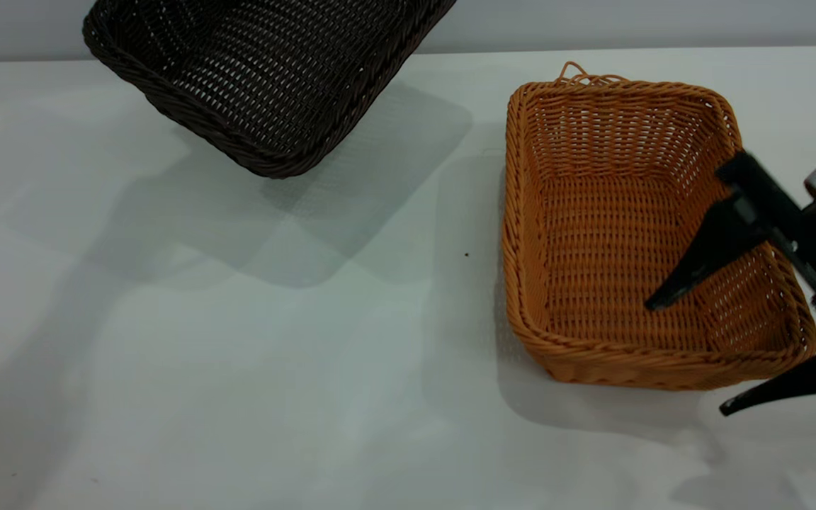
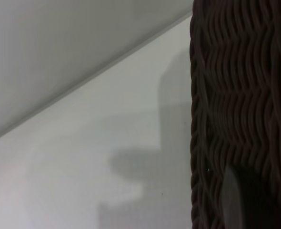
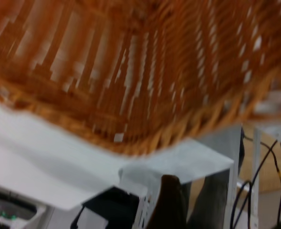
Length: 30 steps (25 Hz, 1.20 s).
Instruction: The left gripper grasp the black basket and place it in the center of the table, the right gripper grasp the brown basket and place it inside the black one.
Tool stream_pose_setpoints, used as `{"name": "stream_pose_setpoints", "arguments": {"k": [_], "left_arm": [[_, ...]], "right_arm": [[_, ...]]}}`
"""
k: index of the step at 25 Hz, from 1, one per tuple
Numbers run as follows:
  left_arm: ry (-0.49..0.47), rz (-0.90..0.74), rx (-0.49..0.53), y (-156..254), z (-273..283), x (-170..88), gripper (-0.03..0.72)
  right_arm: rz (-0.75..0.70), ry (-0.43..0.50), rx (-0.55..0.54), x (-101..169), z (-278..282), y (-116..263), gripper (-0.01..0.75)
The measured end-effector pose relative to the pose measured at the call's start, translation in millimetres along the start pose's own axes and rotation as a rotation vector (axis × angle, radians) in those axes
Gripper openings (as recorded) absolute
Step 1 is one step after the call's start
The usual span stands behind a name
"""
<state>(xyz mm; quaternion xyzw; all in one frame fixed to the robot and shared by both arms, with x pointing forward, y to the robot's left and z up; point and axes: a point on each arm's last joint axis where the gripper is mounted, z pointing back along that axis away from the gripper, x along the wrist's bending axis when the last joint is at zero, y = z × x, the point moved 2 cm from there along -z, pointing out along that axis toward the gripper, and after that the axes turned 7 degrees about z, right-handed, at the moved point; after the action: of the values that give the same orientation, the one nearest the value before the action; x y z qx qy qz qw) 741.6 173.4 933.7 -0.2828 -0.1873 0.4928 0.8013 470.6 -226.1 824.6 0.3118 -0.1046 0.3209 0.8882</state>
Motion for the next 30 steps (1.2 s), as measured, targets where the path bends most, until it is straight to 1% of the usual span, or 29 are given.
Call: {"name": "stream_pose_setpoints", "arguments": {"k": [7, 10, 13, 15, 17, 21, 22, 23, 25, 27, 30], "left_arm": [[-0.003, 0.0, -0.006, -1, 0, 0, 0.078], [-0.005, -0.001, -0.01, -1, 0, 1, 0.078], [-0.006, -0.012, -0.012, -1, 0, 1, 0.078], [-0.006, -0.023, -0.012, -1, 0, 1, 0.078], [-0.009, -0.026, -0.019, -2, 0, 1, 0.078], [-0.018, -0.049, -0.036, -4, 0, 2, 0.077], [-0.018, -0.062, -0.036, -4, 0, 2, 0.078], [-0.018, -0.077, -0.036, -4, 0, 2, 0.078], [-0.017, -0.09, -0.034, -4, 0, 2, 0.078], [-0.012, -0.123, -0.029, -3, 0, 0, 0.078], [0.014, -0.212, 0.005, 0, -1, -7, 0.078]], "right_arm": [[-0.028, 0.013, -0.046, -9, -17, -16, 0.561], [-0.03, 0.006, -0.082, -11, -20, -23, 0.535], [-0.035, -0.011, -0.116, -10, -23, -28, 0.484], [-0.04, -0.014, -0.136, -12, -25, -32, 0.421], [-0.03, -0.012, -0.156, -13, -27, -35, 0.336], [-0.033, -0.028, -0.236, -11, -23, -47, 0.114], [-0.021, -0.039, -0.248, -10, -20, -51, 0.08], [0.017, -0.043, -0.253, -10, -18, -55, 0.072], [0.05, -0.073, -0.264, -9, -10, -65, 0.071], [0.069, -0.132, -0.293, -6, 4, -83, 0.07], [0.073, -0.279, -0.357, 0, 39, -117, 0.07]]}}
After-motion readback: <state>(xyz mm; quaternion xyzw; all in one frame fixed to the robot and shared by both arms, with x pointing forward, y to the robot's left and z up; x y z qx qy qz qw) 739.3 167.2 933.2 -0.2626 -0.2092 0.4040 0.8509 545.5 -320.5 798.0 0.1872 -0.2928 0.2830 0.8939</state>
